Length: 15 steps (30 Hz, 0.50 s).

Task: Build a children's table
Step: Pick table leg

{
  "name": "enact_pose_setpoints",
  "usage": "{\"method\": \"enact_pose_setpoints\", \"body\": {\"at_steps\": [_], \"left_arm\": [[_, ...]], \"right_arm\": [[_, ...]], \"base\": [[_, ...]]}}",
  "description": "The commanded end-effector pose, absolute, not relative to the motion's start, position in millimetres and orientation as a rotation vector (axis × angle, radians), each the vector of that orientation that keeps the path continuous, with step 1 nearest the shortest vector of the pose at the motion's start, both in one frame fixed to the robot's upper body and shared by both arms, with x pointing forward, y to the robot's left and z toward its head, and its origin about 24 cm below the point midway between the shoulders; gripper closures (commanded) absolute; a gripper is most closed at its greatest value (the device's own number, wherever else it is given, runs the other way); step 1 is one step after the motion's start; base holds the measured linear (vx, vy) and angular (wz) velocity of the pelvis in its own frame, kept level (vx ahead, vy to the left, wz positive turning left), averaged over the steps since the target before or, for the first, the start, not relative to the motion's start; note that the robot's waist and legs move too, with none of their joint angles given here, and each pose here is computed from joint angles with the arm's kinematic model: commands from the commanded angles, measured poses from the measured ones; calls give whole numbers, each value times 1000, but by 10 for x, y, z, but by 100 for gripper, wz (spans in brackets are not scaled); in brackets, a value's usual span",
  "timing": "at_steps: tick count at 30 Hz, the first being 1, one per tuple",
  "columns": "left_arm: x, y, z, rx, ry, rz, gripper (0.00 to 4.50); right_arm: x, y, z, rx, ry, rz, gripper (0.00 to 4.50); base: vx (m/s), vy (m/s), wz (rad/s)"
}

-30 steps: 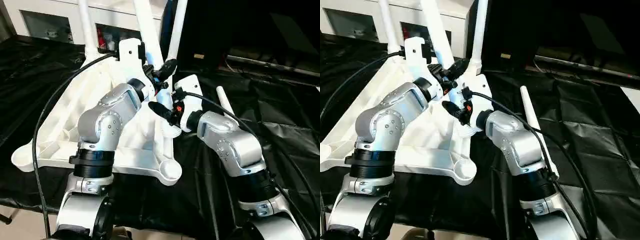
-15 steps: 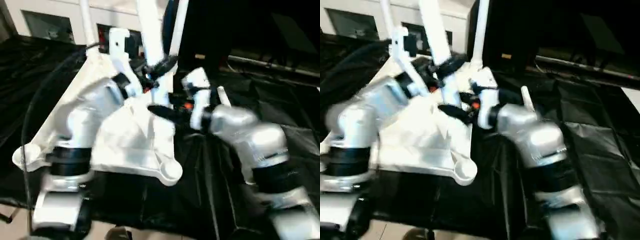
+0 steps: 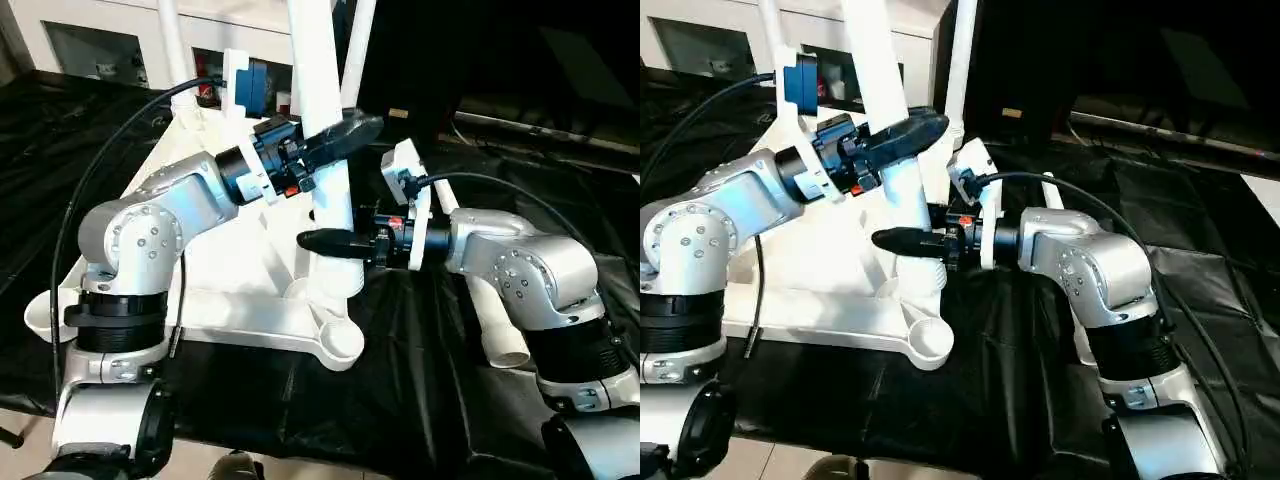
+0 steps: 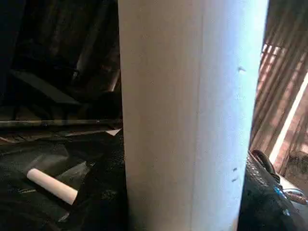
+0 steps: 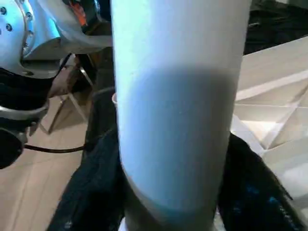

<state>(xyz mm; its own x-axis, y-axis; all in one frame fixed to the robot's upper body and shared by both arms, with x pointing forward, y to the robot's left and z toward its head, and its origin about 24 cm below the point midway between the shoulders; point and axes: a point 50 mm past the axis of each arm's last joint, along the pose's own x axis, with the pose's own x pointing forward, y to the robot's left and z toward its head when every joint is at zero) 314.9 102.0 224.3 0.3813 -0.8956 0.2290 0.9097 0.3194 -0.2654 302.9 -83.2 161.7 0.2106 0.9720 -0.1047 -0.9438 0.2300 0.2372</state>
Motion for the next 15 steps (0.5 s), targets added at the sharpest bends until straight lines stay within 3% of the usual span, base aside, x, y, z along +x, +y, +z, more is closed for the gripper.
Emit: {"method": "enact_pose_setpoints", "body": {"at_steps": [1, 5, 7, 11, 15], "left_arm": [[3084, 962, 2319, -369, -70, -1255, 265], [3119, 968, 2318, -351, -76, -1221, 265], [3132, 968, 2316, -345, -74, -1204, 209], [3217, 992, 2337, -370, -69, -1127, 159], [3283, 1061, 2415, -334, -100, -1061, 148]], "right_arm": [[3040, -880, 1656, 122, 236, 1308, 241], [3054, -875, 1652, 123, 224, 1286, 255], [3052, -867, 1646, 124, 223, 1283, 259], [3035, -829, 1609, 120, 222, 1276, 259], [3011, -794, 1587, 116, 222, 1280, 259]], "base": [[0, 0, 0], [0, 0, 0], [0, 0, 0], [0, 0, 0], [0, 0, 0]]}}
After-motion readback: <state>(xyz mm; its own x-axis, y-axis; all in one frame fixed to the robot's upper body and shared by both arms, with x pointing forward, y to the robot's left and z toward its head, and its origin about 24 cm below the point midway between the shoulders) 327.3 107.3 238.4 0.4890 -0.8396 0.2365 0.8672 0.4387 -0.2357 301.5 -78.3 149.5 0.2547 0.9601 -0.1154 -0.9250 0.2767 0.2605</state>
